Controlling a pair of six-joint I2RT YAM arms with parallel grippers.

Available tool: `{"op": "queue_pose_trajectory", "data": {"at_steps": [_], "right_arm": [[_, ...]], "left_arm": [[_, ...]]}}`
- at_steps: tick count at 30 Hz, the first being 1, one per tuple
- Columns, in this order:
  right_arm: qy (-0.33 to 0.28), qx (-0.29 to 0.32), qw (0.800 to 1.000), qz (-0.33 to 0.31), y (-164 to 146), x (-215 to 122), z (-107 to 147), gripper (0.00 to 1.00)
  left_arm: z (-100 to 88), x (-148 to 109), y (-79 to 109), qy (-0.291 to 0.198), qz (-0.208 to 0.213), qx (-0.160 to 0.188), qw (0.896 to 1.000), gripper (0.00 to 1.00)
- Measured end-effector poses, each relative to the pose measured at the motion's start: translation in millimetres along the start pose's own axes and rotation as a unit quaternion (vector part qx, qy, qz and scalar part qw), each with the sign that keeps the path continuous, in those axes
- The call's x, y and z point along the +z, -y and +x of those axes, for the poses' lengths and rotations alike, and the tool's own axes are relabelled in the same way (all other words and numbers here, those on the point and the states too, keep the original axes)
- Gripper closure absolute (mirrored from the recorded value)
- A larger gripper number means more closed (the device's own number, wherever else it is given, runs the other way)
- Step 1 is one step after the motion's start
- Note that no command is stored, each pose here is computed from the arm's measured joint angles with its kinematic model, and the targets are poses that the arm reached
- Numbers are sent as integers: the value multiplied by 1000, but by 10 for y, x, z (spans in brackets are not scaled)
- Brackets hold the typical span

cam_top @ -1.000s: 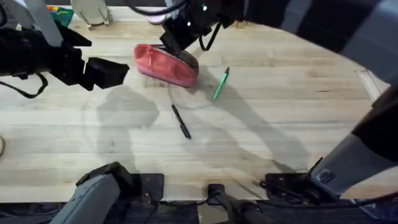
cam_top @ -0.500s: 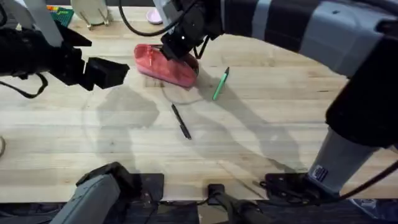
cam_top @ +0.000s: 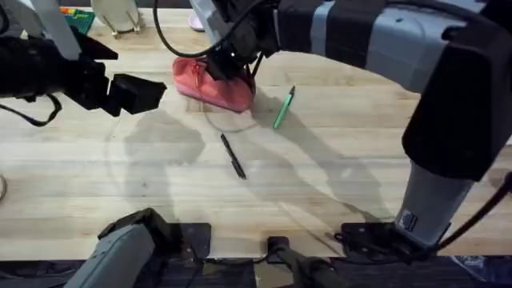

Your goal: Unzip the bag, pick up the pens from the table one at a time and place them inside, then zip the bag closed.

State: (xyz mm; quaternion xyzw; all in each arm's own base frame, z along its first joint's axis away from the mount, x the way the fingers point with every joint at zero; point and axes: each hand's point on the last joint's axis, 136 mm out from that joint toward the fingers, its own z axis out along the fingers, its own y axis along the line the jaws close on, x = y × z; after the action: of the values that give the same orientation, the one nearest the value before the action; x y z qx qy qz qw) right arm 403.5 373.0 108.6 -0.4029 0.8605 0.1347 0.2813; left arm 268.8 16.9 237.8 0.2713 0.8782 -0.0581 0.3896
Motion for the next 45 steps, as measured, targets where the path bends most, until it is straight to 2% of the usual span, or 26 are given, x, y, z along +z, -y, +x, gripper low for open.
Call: {"op": "queue_pose_trajectory", "data": {"at_steps": [4,6,9,11,13,14,36,39,45], "right_arm": [[0,0,1000,0,-3,0,2,972],[-5,0,1000,-1,-7,-1,24,894],[-15,-2,1000,-3,-20,-1,71,585],[-19,-2,1000,-6,-33,-2,93,289],[-21,-5,1000,-8,-45,-2,104,45],[-23,-5,1000,-9,-55,-1,109,16],[-42,-3,999,-22,-117,-65,191,5],[-49,-3,999,-22,-138,-294,195,5],[-27,6,999,-16,-164,-1036,72,5]], "left_arm": [[0,0,0,0,0,0,1000,8],[0,0,0,0,0,0,1000,8],[0,0,0,0,0,0,1000,8],[0,0,0,0,0,0,1000,6],[0,0,0,0,0,0,1000,7],[0,0,0,0,0,0,1000,8],[0,0,0,0,0,0,1000,8],[0,0,0,0,0,0,1000,8],[0,0,-1,0,0,0,1000,8]]}}
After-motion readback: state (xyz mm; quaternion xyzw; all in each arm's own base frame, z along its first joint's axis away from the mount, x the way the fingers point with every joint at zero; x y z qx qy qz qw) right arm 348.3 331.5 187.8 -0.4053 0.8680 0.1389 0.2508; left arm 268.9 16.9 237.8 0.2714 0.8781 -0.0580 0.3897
